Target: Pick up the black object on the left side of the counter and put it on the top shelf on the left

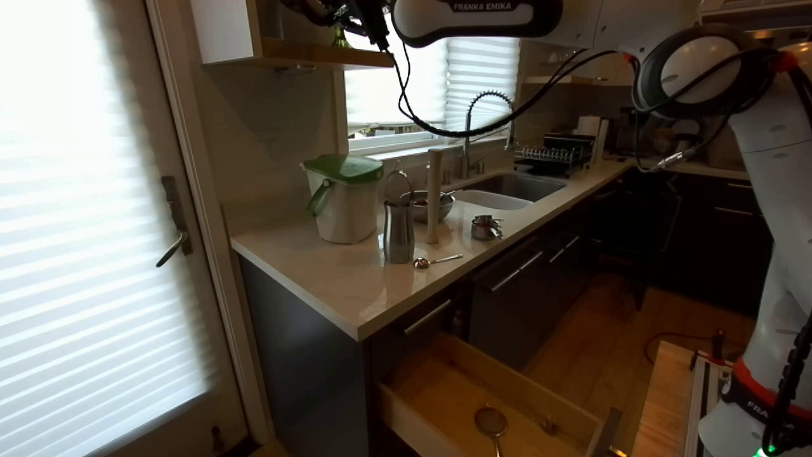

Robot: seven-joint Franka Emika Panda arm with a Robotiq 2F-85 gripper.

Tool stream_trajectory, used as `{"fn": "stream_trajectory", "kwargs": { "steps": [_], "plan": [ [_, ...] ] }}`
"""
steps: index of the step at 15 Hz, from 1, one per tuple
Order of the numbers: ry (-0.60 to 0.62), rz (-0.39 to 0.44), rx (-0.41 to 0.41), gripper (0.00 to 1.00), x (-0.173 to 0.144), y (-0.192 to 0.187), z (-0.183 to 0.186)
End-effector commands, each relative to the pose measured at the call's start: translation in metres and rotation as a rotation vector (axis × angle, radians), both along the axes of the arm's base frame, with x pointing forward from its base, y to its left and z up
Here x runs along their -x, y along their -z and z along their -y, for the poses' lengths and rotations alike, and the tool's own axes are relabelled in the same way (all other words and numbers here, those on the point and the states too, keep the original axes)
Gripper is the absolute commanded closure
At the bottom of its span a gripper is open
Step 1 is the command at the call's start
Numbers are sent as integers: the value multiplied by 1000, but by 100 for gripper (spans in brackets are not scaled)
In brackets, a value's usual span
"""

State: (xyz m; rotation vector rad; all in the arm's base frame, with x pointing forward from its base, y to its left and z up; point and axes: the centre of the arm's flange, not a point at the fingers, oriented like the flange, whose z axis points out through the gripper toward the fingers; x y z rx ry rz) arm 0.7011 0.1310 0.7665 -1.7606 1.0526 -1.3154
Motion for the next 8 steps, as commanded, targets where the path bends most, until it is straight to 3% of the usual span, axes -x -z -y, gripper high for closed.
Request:
{"fn": "stream_trajectory", "kwargs": {
  "steps": [1,8],
  "plan": [
    [6,8,-15,98,-35,-10,1],
    [-3,29,-26,98,-55,-5,1]
  ]
}}
